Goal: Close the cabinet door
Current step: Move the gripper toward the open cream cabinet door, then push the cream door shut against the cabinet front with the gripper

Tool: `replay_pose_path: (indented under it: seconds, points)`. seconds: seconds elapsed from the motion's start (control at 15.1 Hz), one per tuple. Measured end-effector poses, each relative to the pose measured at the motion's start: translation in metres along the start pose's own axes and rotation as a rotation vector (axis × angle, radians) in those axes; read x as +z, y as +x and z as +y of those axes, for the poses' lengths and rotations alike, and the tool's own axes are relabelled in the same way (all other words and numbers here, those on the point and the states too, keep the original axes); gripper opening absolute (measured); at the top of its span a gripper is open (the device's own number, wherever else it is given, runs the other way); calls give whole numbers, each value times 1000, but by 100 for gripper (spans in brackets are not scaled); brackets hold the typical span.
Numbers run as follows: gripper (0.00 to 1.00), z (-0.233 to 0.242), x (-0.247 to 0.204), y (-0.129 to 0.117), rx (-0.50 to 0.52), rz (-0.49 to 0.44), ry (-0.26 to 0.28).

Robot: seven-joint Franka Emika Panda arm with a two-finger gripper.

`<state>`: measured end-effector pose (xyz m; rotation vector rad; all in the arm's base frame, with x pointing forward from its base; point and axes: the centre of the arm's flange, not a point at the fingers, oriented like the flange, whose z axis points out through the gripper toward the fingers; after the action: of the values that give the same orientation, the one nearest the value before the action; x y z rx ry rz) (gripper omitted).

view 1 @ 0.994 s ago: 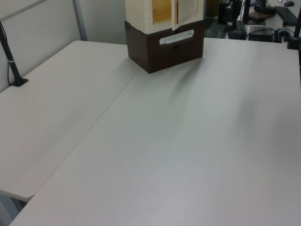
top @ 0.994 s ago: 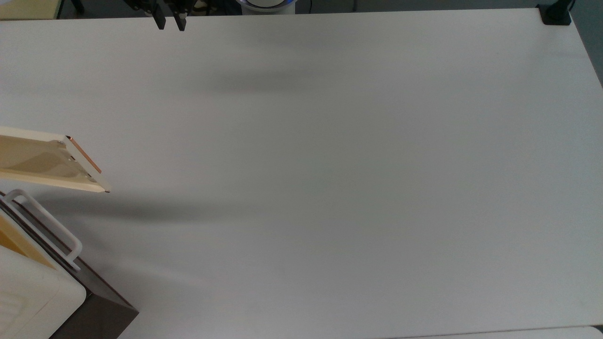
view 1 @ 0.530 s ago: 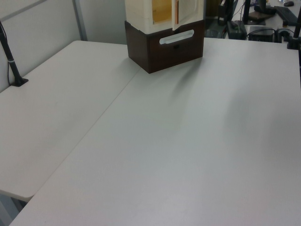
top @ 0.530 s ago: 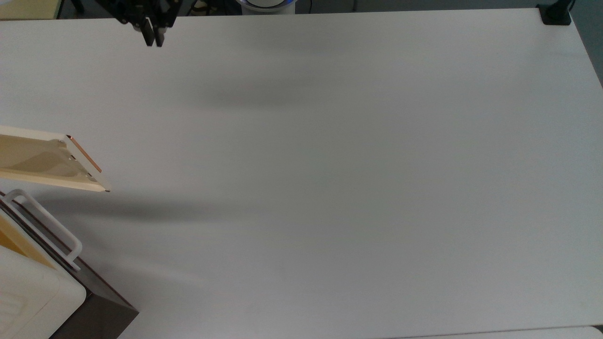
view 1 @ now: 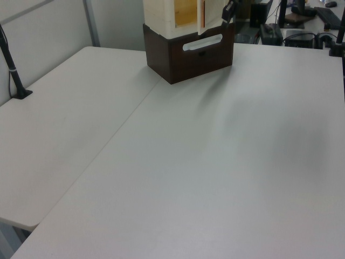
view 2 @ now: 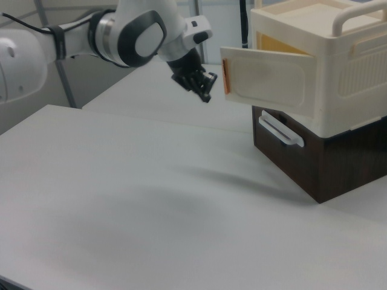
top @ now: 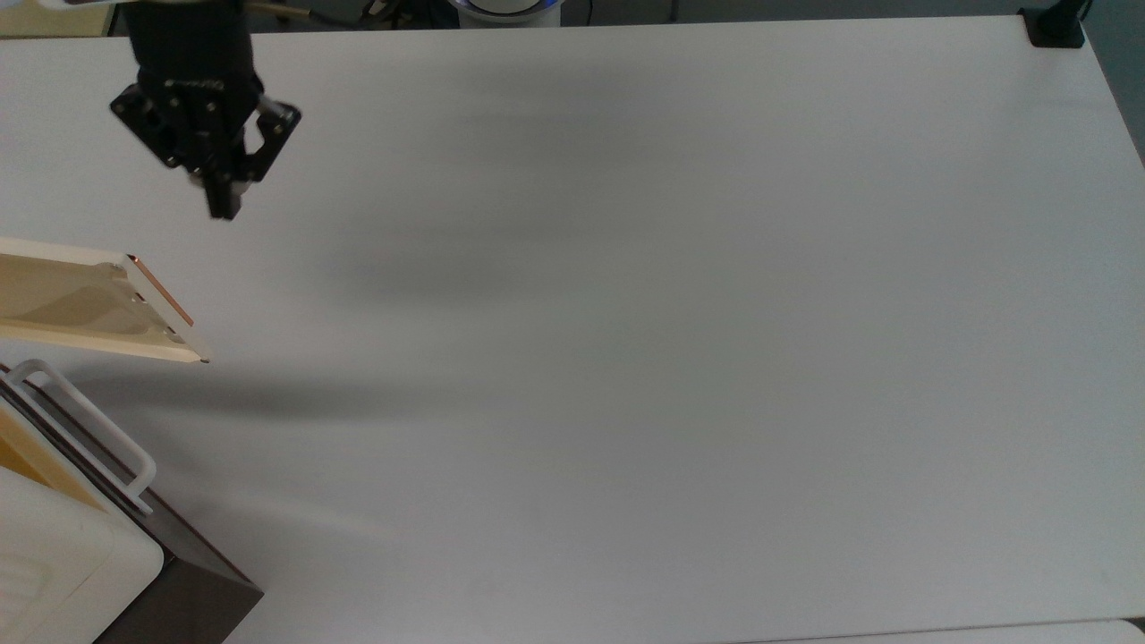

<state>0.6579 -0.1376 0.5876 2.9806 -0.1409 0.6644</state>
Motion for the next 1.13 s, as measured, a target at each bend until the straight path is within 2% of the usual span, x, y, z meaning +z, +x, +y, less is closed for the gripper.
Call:
replay_pose_path:
  seconds: [0.2,0.53,0.86,1.13]
  points:
    - [9,6,12,15,30,132,-29]
    - [8,5,35,32,95,328,-33]
    - [8,4,53,41,164,485,-39]
    - [8,1,60,51,190,547,-38]
